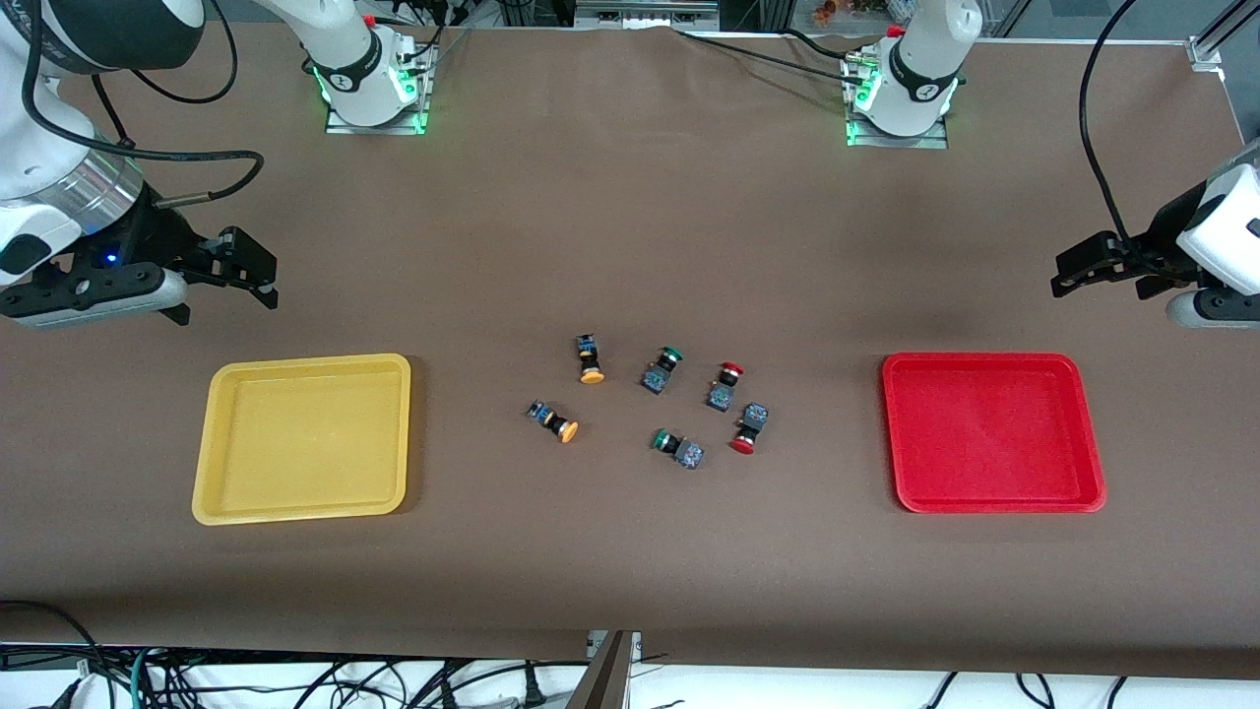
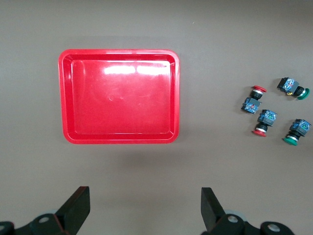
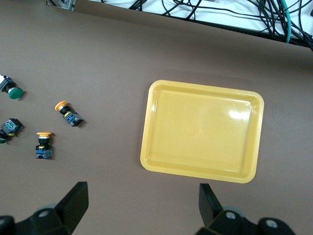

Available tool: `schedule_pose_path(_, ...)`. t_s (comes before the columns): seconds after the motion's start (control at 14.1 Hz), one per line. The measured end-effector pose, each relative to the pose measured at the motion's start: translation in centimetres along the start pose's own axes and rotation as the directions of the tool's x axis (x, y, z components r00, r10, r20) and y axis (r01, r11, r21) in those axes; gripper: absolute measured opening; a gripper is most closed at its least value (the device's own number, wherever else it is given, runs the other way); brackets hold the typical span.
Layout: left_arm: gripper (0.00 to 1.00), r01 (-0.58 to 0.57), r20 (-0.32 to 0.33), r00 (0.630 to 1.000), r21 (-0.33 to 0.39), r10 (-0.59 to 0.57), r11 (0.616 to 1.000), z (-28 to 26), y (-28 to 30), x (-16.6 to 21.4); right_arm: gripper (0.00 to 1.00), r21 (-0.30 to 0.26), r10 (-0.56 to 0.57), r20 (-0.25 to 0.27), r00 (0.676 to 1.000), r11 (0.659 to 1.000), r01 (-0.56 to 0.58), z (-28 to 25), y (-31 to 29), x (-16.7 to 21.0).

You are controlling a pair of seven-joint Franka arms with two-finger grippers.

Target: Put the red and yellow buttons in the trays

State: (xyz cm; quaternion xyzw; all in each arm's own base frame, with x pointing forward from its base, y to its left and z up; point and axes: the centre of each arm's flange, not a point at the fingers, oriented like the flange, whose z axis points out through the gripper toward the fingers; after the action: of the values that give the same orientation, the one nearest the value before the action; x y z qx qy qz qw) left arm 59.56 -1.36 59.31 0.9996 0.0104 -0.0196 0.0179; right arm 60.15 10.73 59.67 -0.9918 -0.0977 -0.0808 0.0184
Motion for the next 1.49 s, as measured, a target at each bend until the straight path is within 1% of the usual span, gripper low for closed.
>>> schedule_pose_path(0.21, 1.0, -0.004, -0.002, 1.0, 0.0, 0.004, 1.0, -0.1, 0.2, 0.1, 1.0, 0.0, 0.003, 0.007, 1.0, 1.0, -0.003, 0.1, 0.2, -0.1)
schedule_pose_path(0.35, 1.0, -0.004, -0.009, 1.0, 0.0, 0.004, 1.0, -0.4, 0.2, 0.1, 1.0, 0.0, 0.008, 0.026, 1.0, 1.0, -0.008, 0.2, 0.4, -0.3)
schedule_pose_path(0.78, 1.0, 0.003, -0.013, 1.0, 0.0, -0.003, 1.0, -0.5, -0.1, 0.2, 1.0, 0.0, 0.01, 0.06, 0.998, 1.0, -0.01, 0.7, 0.4, -0.6)
schedule_pose_path(1.49, 1.0, 0.018, 0.001, 1.0, 0.0, -0.018, 1.0, 0.1, -1.1, 0.6, 1.0, 0.008, -0.003, 0.07, 0.998, 1.0, 0.002, 1.4, -0.4, -0.4)
